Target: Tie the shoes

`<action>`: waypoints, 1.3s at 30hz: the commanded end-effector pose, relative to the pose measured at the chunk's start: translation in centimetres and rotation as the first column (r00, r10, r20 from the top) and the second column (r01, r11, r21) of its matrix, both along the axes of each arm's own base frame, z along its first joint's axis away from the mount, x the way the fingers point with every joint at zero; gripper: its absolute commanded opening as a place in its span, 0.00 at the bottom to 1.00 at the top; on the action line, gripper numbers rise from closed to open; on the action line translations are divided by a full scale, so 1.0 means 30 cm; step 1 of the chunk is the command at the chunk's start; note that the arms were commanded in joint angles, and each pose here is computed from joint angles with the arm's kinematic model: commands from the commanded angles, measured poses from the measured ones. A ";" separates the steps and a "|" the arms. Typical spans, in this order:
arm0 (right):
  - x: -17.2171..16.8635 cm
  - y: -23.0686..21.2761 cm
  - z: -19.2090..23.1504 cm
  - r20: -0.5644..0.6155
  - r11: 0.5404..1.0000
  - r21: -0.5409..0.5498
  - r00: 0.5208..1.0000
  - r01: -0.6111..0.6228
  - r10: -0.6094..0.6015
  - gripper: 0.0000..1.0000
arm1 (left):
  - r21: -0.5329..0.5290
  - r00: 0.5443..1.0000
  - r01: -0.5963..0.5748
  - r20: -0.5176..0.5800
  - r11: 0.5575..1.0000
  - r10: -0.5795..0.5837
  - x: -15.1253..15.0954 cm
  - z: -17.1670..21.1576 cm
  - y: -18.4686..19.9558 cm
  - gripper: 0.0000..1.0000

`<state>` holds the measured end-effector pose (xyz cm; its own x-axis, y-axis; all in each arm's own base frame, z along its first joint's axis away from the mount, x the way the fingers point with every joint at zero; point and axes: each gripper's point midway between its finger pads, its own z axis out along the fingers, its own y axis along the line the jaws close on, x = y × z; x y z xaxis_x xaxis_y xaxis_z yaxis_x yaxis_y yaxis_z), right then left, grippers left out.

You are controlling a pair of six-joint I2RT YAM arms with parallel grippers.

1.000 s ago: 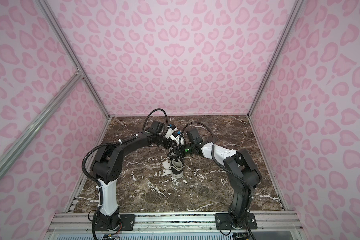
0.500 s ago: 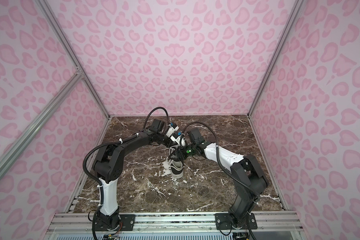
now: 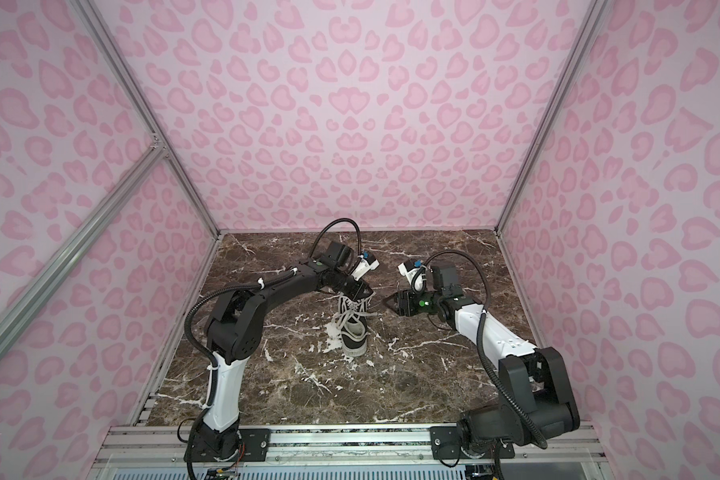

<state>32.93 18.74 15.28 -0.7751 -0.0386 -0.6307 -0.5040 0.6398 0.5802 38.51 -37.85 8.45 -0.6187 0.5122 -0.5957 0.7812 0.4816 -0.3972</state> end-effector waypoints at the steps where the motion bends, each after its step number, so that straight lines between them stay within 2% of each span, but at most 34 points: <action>1: 0.001 -0.016 0.002 0.001 1.000 0.013 1.000 0.010 -0.010 0.56 | 0.007 0.999 0.032 -0.004 0.999 -0.032 -0.024 -0.002 -0.024 0.05; 17: -0.007 -0.027 -0.023 -0.019 1.000 0.006 1.000 0.021 -0.021 0.55 | -0.009 0.995 0.101 -0.011 0.995 -0.101 -0.093 -0.004 -0.135 0.05; 26: -0.010 -0.035 -0.034 -0.031 1.000 -0.004 0.999 0.024 -0.024 0.55 | 0.027 0.992 0.117 -0.056 0.993 -0.115 -0.128 -0.071 -0.149 0.08; 27: -0.010 -0.036 -0.035 -0.033 1.000 -0.007 0.999 0.025 -0.025 0.55 | 0.037 0.992 0.116 -0.055 0.993 -0.114 -0.129 -0.076 -0.144 0.12; 28: -0.010 -0.037 -0.035 -0.031 1.000 -0.009 0.999 0.025 -0.025 0.55 | 0.047 0.992 0.117 -0.047 0.992 -0.115 -0.127 -0.077 -0.140 0.26; 30: -0.010 -0.038 -0.036 -0.033 1.000 -0.013 0.999 0.027 -0.027 0.56 | 0.064 0.993 0.119 -0.028 0.991 -0.117 -0.127 -0.065 -0.133 0.42; 37: 0.001 -0.048 -0.042 -0.035 0.998 -0.028 0.998 0.048 -0.049 0.57 | 0.093 0.990 0.071 0.113 0.993 -0.082 -0.077 0.084 -0.101 0.62; 39: 0.006 -0.050 -0.046 -0.041 0.998 -0.037 0.997 0.057 -0.059 0.57 | 0.101 0.989 0.043 0.136 0.994 -0.057 -0.062 0.121 -0.079 0.66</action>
<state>32.77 17.40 14.09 -0.7993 -0.0178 -0.6006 -0.4548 0.6712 0.5853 35.80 -41.06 10.55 -0.5323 0.5955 -0.6017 0.8415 0.4497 -0.2993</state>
